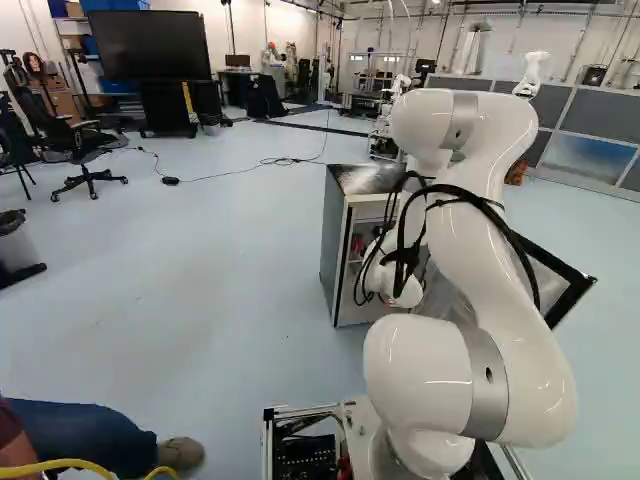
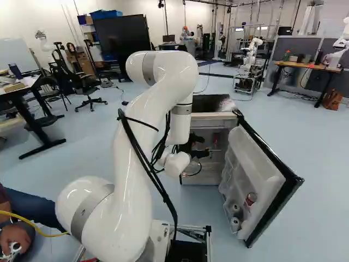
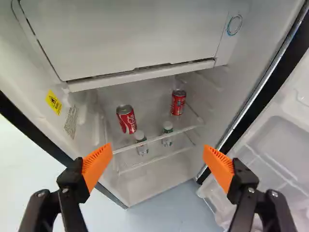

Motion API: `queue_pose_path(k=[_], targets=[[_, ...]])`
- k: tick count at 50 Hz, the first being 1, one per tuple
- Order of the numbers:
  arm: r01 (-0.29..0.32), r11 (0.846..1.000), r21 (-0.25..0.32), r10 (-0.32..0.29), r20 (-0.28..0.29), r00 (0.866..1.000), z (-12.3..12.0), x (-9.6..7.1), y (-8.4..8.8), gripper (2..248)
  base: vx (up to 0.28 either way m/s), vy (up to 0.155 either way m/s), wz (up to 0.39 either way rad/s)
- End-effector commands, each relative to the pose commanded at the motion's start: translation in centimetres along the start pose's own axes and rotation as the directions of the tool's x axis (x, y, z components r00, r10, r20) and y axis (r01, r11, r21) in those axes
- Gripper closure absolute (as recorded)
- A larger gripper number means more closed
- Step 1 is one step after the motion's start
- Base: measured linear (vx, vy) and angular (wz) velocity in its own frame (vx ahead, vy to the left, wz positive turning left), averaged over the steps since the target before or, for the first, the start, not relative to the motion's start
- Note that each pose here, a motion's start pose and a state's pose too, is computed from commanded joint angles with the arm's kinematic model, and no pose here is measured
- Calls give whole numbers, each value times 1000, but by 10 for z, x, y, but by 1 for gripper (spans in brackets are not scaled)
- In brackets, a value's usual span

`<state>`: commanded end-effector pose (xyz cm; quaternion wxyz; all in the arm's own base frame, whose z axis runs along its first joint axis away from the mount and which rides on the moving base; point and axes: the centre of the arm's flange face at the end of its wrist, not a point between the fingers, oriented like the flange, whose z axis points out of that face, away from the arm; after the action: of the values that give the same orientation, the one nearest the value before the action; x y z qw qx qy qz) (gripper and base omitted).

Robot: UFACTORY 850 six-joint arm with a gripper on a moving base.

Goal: Grab a drink from the fridge

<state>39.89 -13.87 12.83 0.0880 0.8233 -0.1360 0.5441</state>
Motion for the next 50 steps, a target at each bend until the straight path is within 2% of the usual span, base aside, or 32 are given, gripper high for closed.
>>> queue_pose_path(k=[29, 50], targets=[[0, 1000, 0, 0, -6, 1000, 4, 1, 0, 3, 0, 0, 0], [-6, 1000, -13, 5, -14, 1000, 11, 1, 6, 3, 0, 0, 0]])
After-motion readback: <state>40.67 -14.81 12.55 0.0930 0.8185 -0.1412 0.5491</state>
